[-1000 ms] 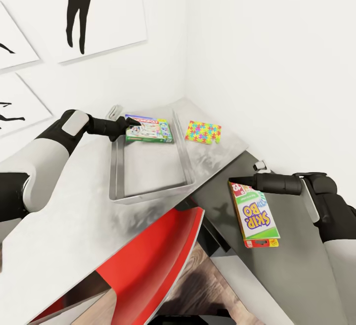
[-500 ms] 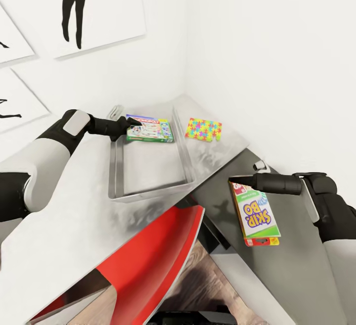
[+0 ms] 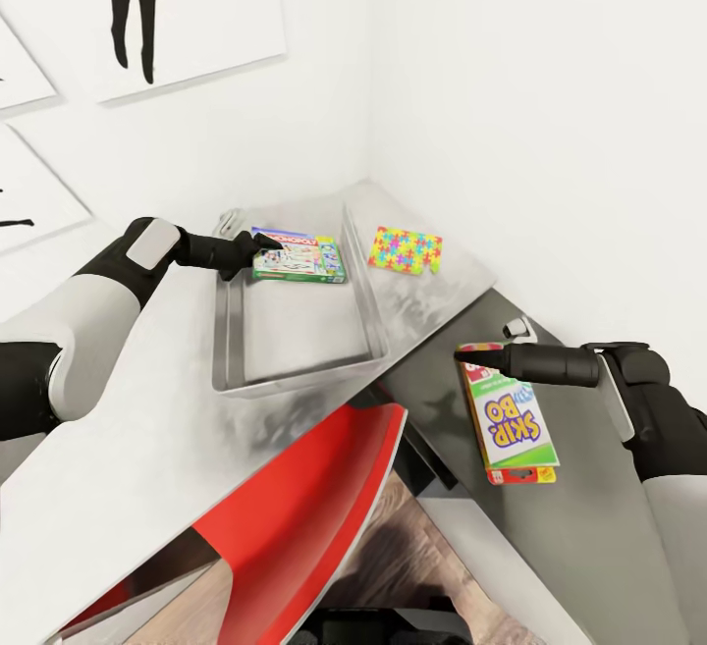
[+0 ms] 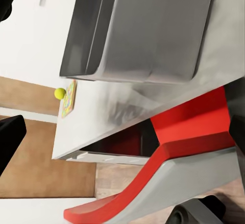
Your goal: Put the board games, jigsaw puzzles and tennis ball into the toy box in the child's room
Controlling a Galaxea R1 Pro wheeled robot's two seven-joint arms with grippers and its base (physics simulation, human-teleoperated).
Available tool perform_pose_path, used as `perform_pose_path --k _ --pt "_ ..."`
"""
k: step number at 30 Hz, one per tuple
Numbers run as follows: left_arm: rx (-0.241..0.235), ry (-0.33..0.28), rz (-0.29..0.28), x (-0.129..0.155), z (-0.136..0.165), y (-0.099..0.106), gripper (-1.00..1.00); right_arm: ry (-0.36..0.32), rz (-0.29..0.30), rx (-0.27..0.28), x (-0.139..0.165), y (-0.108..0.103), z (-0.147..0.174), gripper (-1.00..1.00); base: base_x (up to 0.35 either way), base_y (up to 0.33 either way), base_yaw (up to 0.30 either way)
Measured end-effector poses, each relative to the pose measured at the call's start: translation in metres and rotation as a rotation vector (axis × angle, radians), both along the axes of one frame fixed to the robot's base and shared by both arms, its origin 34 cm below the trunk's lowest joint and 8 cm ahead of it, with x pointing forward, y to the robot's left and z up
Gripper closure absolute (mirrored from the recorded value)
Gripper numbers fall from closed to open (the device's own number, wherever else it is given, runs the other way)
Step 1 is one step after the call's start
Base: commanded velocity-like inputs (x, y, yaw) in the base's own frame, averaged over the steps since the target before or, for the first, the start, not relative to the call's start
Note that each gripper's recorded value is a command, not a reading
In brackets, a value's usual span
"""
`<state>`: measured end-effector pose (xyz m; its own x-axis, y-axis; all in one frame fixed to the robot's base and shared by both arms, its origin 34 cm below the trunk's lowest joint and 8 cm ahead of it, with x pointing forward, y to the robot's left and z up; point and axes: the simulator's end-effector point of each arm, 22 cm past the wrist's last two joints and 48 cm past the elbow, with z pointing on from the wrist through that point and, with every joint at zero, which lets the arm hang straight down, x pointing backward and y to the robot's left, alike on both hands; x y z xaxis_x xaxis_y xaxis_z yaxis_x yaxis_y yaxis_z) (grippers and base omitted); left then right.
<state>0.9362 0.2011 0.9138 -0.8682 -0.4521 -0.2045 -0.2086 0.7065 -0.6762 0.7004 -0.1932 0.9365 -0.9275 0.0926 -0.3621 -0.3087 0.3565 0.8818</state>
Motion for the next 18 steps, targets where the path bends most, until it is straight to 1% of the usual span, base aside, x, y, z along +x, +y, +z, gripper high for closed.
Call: perform_pose_path --k 18 --pt "-0.005 0.017 0.004 -0.002 -0.013 0.001 1.00 0.015 0.001 -0.005 -0.002 -0.003 -0.009 -1.00 0.000 0.000 0.000"
